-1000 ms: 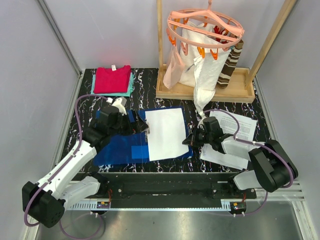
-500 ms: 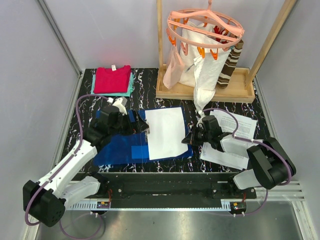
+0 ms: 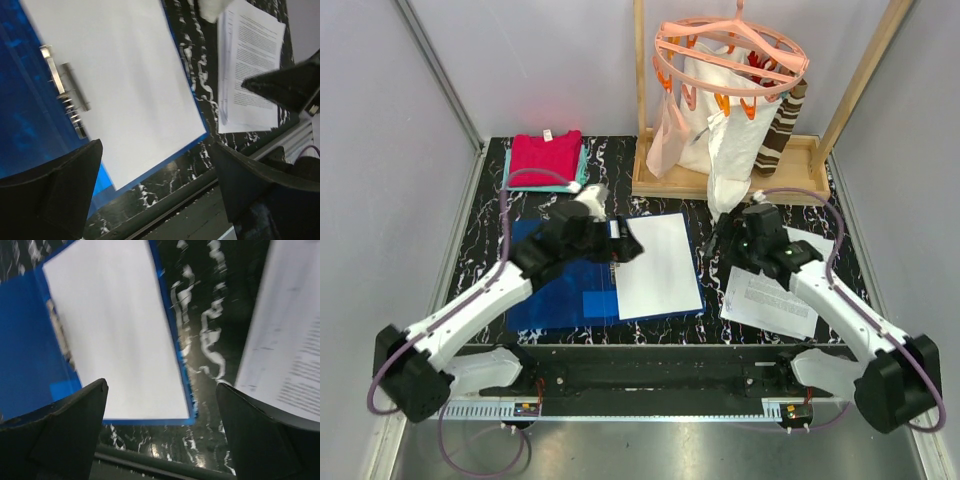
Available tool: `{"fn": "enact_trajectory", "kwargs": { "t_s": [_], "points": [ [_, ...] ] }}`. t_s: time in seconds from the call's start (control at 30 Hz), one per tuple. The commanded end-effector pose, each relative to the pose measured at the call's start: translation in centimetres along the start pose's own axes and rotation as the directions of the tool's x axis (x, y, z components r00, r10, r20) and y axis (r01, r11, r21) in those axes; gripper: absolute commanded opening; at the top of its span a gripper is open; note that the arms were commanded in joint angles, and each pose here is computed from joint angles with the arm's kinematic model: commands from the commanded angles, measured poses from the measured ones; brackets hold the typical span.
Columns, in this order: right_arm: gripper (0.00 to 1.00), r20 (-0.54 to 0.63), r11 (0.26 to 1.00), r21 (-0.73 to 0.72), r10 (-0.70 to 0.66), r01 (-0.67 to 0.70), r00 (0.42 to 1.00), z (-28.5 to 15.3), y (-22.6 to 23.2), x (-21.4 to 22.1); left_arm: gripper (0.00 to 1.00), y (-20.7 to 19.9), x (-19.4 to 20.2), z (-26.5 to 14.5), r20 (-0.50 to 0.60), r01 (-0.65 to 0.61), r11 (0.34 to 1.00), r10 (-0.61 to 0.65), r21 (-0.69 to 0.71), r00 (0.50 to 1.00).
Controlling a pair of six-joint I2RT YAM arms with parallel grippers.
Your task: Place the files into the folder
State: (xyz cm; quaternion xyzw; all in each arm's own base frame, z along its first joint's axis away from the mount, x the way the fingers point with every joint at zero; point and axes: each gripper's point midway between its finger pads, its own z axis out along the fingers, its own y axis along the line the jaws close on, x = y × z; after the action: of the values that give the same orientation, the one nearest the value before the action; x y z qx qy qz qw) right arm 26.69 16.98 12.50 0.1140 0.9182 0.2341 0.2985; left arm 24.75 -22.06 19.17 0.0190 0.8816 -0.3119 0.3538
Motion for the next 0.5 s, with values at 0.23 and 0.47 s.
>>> {"fn": "enact_trajectory", "kwargs": {
  "t_s": [0.23, 0.47],
  "points": [
    [0.97, 0.34, 0.776, 0.487, 0.255, -0.402, 0.905, -6.7, -16.8, -7.2, 0.81, -19.4, 5.3, 13.7, -0.148, -0.252, 0.902, 0.318, 0.35, 0.936],
    [0.93, 0.532, 0.601, 0.478, 0.382, -0.64, 0.756, -9.0, -24.5, -9.6, 0.62, -23.5, 11.8, 21.3, -0.264, -0.237, 0.875, 0.368, 0.422, 0.892]
  ]
}}
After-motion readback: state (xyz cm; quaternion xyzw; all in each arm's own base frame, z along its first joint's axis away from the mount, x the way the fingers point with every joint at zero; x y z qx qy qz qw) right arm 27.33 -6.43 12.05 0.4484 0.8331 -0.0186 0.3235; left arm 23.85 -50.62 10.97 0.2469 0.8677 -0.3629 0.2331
